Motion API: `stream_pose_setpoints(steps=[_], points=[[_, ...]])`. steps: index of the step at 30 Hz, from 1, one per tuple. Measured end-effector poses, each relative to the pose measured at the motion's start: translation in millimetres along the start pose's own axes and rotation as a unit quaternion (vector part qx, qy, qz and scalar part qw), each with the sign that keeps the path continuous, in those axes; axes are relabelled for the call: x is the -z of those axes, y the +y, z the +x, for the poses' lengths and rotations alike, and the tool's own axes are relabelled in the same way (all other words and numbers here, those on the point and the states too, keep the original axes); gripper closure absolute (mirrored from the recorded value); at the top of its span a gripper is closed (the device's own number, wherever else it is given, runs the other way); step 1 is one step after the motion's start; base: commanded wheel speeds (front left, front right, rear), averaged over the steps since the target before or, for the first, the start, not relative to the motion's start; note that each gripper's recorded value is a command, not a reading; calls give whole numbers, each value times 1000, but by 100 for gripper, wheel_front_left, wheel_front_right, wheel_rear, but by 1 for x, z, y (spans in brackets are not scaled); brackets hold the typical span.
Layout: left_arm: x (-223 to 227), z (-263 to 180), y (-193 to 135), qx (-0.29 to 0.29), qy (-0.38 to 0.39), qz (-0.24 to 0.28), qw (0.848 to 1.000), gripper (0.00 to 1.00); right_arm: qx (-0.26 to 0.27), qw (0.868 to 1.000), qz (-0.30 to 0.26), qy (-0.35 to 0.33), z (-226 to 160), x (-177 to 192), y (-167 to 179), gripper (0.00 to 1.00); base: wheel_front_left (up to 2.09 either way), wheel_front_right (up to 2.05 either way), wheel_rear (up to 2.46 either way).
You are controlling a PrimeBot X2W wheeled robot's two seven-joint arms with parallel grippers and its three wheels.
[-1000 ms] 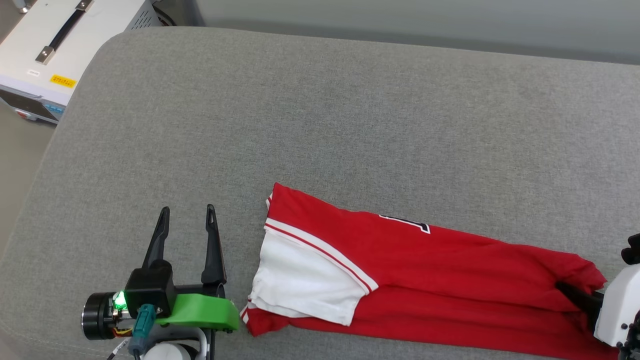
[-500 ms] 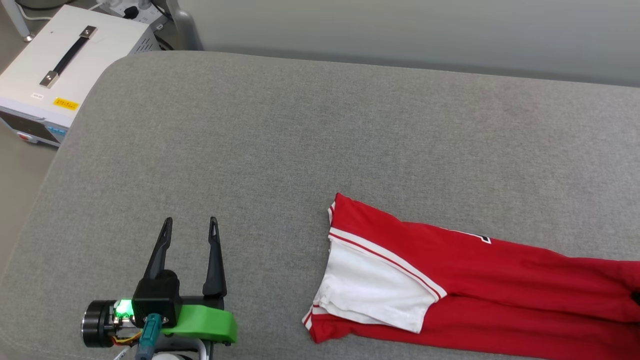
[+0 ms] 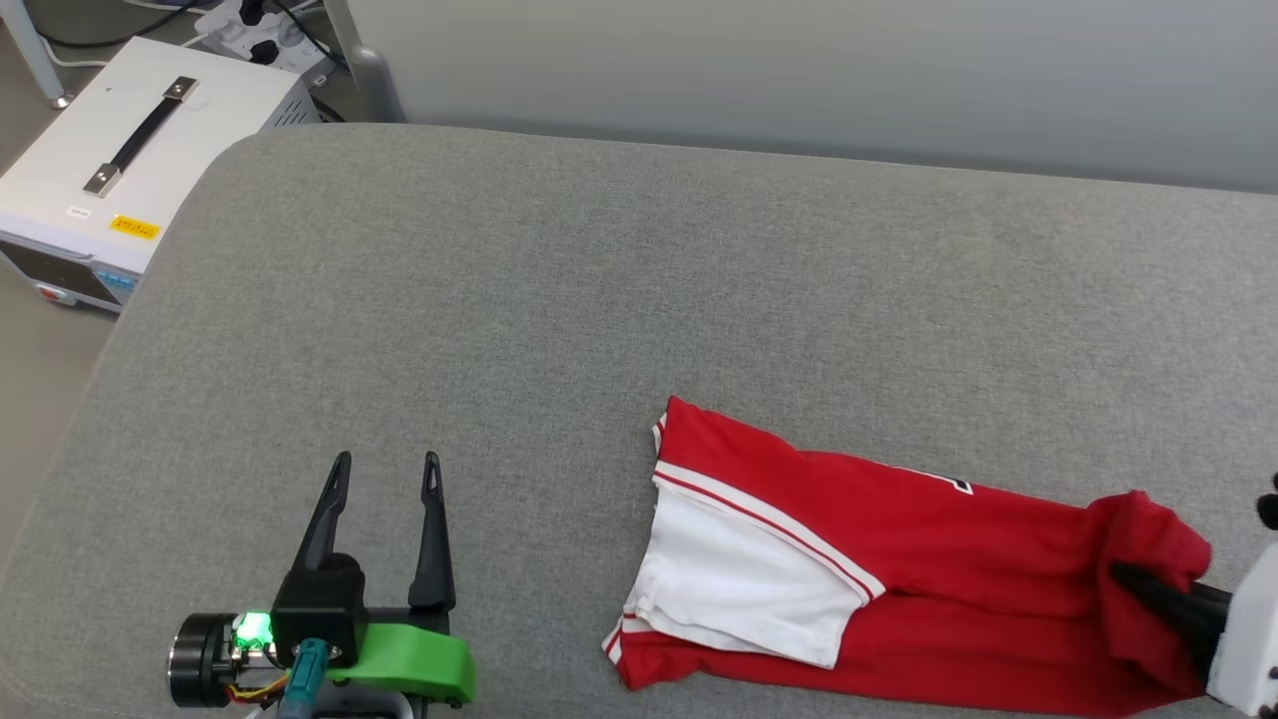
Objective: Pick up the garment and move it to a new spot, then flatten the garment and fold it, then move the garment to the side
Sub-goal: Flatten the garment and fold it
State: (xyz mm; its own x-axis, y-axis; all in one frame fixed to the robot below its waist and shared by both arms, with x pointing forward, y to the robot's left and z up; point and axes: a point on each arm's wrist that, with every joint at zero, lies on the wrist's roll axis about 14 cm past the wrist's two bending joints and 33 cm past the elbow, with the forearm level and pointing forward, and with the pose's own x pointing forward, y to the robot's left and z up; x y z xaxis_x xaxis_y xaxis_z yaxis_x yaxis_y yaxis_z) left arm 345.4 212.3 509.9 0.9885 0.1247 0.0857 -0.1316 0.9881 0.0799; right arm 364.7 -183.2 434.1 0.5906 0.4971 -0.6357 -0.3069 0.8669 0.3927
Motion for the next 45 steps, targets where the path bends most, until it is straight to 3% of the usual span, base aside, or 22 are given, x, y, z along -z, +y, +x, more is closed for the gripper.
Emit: stream_pose_setpoints(steps=[12,24,36,42,43,44,45], points=[[11,0,-6,6,19,0,1000,0,-150,984,-83,44,54,0,116,100,0,0,0],[19,7,-9,5,31,-1,1000,0,-207,961,-174,60,103,-3,180,100,0,0,0],[24,17,-15,8,37,-1,999,0,-177,951,-230,108,155,26,177,100,0,0,0],[26,17,-16,7,39,-2,999,0,-175,951,-235,98,164,32,178,100,0,0,0],[25,17,-16,7,39,-2,999,0,-176,950,-241,88,163,31,179,95,0,0,0],[25,17,-17,7,38,-3,999,0,-177,950,-244,81,162,29,180,71,0,0,0],[23,16,-17,7,36,-3,999,0,-181,951,-241,70,160,26,183,0,0,0,0]])
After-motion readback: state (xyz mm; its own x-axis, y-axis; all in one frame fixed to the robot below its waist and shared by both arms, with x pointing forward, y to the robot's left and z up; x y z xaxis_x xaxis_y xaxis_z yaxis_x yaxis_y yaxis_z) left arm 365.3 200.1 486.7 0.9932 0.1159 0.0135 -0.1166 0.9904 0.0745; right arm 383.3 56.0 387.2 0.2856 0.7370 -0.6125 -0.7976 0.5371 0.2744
